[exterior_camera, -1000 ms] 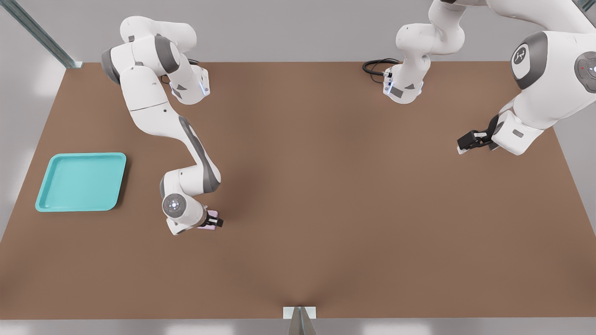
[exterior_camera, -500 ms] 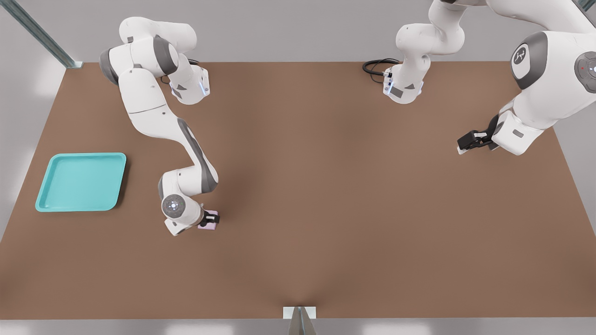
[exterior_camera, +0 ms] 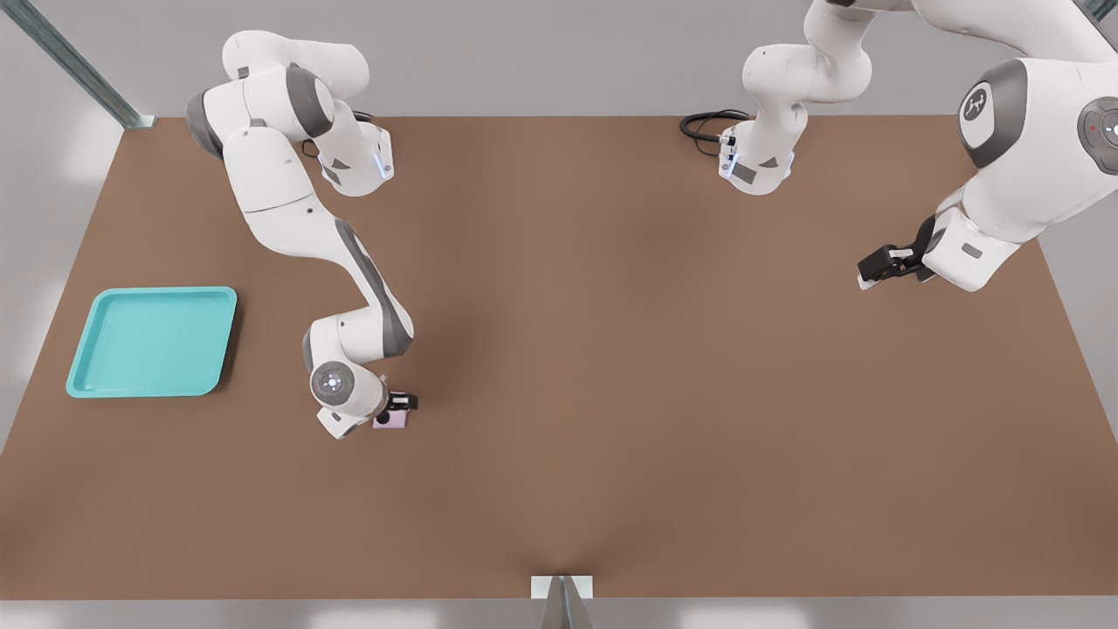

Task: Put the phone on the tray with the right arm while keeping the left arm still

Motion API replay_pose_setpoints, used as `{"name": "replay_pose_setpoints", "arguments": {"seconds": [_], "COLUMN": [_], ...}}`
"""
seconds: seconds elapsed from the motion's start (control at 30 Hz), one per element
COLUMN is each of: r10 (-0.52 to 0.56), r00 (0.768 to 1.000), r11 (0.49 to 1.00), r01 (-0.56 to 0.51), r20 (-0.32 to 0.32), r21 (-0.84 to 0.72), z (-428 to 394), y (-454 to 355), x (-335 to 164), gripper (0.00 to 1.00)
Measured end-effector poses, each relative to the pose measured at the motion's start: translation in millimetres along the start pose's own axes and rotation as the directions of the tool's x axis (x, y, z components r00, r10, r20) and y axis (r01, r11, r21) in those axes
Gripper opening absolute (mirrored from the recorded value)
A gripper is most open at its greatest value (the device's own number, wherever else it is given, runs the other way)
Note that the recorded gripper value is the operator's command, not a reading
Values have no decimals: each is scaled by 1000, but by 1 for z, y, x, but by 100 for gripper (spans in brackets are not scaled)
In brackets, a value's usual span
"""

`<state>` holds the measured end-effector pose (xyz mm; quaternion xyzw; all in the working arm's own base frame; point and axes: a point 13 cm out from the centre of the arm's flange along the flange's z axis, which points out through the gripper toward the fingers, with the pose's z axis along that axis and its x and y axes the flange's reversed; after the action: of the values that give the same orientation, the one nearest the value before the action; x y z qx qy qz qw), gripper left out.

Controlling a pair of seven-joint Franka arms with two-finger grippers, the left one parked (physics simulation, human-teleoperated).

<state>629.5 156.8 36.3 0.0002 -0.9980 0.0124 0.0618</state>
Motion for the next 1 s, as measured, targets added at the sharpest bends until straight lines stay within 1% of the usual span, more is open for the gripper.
{"name": "replay_pose_setpoints", "arguments": {"seconds": [0.07,0.37,0.4,0.47,0.5,0.53,0.63,0.77,0.83,0.9,1.0], "r10": [-6,-29,-31,-36,-38,-40,-43,-20,2,42,130], "r00": [1000,1000,999,999,999,999,999,998,997,996,990], "r11": [1000,1000,1000,999,999,999,999,1000,1000,999,991], "r01": [6,29,31,36,38,40,43,21,-1,-40,-128], "r20": [1,-6,-7,-5,-4,-2,14,62,75,78,52], "r21": [0,1,1,-1,-2,-5,-12,-21,-24,-26,-27], "z": [0,9,10,10,9,8,-4,-53,-76,-96,-111], "y": [0,2,2,3,4,4,2,-21,-41,-77,-160], "x": [0,2,2,2,2,1,-3,-18,-21,-18,9], "gripper": [91,92,89,70,64,63,63,63,63,63,63]}}
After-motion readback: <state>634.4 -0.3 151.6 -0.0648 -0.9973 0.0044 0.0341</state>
